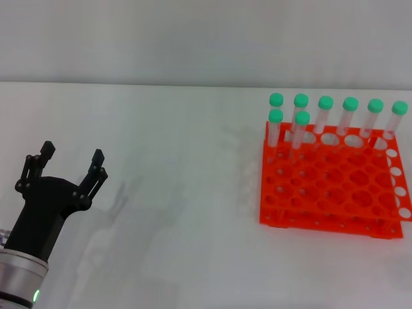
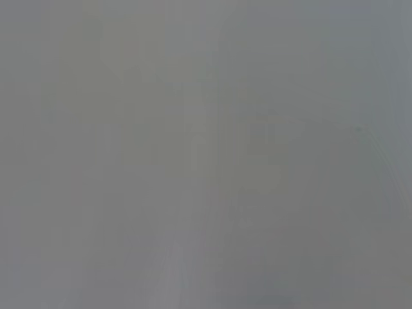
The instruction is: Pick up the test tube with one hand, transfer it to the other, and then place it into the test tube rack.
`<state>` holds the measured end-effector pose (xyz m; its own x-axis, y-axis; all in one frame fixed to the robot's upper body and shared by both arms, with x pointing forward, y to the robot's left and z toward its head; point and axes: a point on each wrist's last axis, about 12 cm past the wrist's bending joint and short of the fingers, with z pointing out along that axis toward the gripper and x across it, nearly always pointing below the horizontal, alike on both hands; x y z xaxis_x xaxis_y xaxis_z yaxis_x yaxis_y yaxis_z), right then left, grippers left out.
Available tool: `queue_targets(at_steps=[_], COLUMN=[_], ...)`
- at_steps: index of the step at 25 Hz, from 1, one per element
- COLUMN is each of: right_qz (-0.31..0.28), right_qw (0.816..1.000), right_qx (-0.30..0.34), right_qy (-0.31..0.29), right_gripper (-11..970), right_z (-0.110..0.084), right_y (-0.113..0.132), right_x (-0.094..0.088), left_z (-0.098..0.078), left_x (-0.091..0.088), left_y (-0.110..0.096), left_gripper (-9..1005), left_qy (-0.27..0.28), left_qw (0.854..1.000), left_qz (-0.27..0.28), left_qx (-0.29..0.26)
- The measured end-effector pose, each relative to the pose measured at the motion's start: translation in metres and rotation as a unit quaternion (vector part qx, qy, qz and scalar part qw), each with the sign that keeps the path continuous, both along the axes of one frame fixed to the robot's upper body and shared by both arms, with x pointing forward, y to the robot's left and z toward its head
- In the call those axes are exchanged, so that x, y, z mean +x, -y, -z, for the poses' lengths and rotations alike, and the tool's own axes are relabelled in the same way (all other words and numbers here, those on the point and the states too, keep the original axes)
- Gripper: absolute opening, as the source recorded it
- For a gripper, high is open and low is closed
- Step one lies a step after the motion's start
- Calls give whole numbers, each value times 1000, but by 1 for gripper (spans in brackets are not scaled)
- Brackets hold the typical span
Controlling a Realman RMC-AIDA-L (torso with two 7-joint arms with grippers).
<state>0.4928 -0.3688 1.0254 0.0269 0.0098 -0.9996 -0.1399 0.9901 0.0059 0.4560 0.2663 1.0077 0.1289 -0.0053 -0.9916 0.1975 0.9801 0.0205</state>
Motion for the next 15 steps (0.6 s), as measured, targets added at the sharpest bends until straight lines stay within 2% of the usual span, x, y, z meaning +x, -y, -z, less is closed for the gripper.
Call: queue_targets(at_steps=[5, 8, 13, 15], right_qz=[61, 70, 71, 71], right_qw=[998, 997, 997, 997], right_qx=[-3, 1, 2, 2], right_qy=[7, 13, 11, 11], right_gripper=[750, 755, 872, 873], right_z=[6, 6, 7, 7], right_y=[9, 10, 10, 10], right_x=[-14, -16, -17, -17], left_z=[0, -1, -2, -2], left_x=[0, 2, 3, 4], left_y=[0, 0, -1, -1], left_gripper=[880, 880, 880, 880], left_qy=[-3, -2, -2, -2], left_qw=[1000, 1000, 1000, 1000], left_qz=[1, 1, 0, -1], left_qx=[-15, -20, -28, -31])
